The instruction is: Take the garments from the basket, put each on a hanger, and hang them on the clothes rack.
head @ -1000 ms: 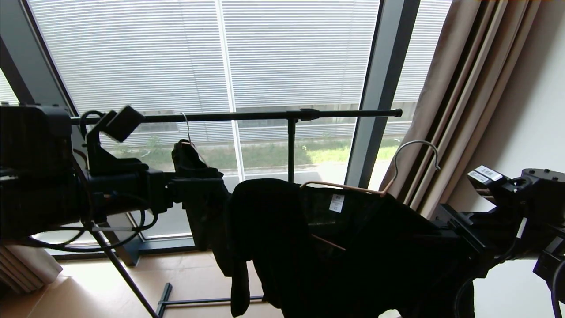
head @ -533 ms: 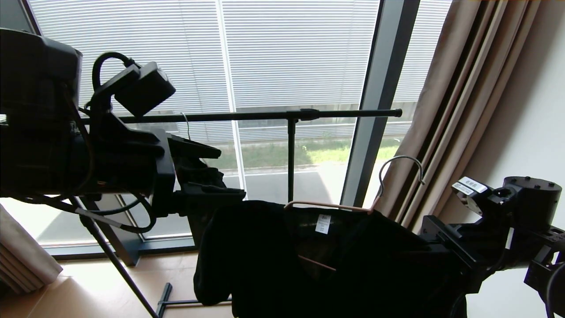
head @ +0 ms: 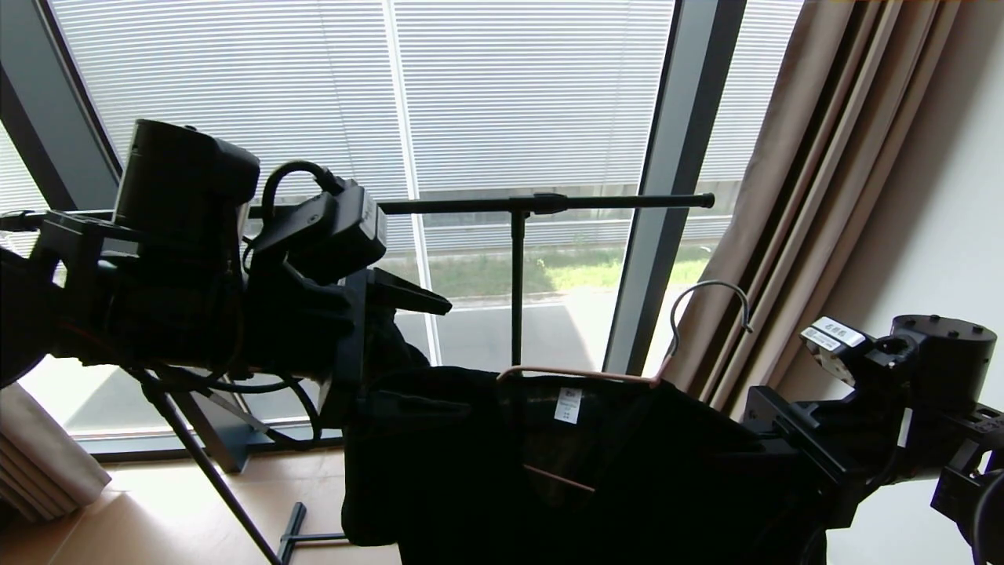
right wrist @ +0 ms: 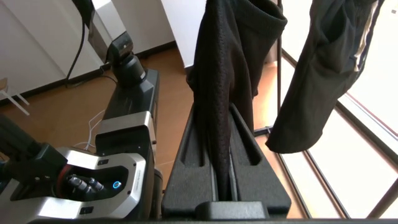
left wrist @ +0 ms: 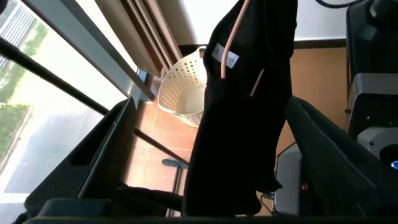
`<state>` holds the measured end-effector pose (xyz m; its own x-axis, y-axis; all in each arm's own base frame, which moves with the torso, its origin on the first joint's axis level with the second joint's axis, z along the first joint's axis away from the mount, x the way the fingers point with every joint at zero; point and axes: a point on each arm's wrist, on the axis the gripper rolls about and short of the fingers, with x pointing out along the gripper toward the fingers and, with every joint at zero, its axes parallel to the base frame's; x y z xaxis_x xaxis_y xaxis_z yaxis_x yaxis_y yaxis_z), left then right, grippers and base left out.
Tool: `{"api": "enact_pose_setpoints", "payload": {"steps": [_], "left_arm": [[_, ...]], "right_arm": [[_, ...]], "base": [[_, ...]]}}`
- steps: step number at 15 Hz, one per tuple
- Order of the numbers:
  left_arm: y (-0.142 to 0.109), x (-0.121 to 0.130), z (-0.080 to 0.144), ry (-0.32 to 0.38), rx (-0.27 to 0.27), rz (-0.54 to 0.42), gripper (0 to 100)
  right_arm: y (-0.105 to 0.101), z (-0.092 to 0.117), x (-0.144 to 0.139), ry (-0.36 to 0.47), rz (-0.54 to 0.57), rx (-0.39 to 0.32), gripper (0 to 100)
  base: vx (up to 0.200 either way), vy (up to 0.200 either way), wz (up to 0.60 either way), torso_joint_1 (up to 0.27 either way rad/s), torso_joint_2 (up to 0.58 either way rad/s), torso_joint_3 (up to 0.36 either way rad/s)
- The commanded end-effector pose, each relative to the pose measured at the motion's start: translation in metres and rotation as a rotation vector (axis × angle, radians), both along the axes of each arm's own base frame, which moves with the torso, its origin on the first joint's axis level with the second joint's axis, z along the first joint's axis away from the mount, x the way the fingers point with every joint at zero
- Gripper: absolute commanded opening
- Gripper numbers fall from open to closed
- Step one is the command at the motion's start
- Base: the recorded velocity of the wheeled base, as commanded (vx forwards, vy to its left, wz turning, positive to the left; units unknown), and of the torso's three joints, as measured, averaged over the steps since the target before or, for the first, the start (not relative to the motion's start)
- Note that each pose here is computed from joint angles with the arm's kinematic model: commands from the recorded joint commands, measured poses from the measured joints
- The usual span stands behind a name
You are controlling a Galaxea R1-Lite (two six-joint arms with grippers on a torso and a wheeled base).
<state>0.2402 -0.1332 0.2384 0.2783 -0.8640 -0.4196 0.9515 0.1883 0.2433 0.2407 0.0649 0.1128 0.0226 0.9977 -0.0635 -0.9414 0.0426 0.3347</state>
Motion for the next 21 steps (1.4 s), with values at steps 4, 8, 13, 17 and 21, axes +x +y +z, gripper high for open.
{"api": "enact_pose_setpoints", "payload": {"steps": [4,8,13,17,21], "left_arm": [[-0.026,0.025,-0.021,0.058,0.031,-0.039,100],[-0.032,0.03,-0.023,0.064,0.033,-0.047,100],[-0.034,0.03,-0.025,0.073,0.036,-0.052,0],[-0.033,0.028,-0.025,0.073,0.036,-0.052,0],[-0.031,0.025,-0.024,0.068,0.033,-0.052,0]], "right_arm": [[0.001,0.006,-0.003,-0.023,0.005,0.004,0],[0.001,0.006,-0.003,-0.026,0.006,0.005,0],[0.003,0.007,-0.005,-0.027,0.016,0.005,0],[0.003,0.007,-0.005,-0.027,0.015,0.005,0],[0.003,0.007,-0.001,-0.03,-0.019,-0.003,0]], "base": [[0.0,0.0,0.0,0.0,0.0,0.0],[0.0,0.0,0.0,0.0,0.0,0.0],[0.0,0.0,0.0,0.0,0.0,0.0],[0.0,0.0,0.0,0.0,0.0,0.0],[0.0,0.0,0.0,0.0,0.0,0.0]]}}
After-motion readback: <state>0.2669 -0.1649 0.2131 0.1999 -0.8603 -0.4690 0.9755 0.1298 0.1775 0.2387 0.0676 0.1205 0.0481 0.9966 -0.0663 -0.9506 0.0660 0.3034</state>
